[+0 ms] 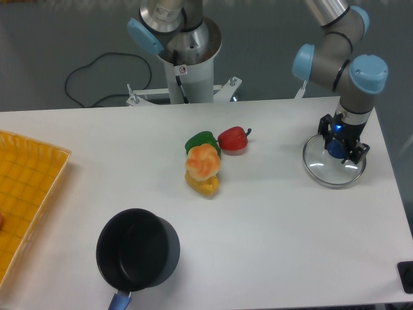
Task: Place the lid on the table
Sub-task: 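Set the glass lid down flat on the table, then open the gripper and release the glass lid on the table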
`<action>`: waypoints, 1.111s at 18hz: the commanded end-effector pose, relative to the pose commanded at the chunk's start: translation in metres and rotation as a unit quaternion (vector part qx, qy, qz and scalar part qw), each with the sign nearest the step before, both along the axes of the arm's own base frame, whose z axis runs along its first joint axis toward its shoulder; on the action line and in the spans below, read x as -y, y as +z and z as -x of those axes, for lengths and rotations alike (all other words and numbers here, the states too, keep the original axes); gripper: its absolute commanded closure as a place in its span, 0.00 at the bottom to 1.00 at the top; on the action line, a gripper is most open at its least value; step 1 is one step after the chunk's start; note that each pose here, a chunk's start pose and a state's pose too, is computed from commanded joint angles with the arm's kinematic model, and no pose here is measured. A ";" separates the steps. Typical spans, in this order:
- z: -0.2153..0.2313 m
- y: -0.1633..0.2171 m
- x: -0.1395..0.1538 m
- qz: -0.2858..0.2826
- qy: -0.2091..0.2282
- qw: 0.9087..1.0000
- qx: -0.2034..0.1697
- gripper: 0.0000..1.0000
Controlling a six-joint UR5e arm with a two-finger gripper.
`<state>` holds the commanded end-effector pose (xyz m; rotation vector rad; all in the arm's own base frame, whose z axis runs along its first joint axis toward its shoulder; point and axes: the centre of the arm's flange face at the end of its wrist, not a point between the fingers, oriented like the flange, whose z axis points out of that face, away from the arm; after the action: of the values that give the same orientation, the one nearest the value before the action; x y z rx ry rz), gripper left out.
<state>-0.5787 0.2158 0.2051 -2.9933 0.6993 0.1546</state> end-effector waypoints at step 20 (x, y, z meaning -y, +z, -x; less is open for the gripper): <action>0.000 -0.006 -0.006 0.001 -0.004 1.000 0.005 0.24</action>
<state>-0.5788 0.2215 0.1986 -2.9900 0.7101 0.1399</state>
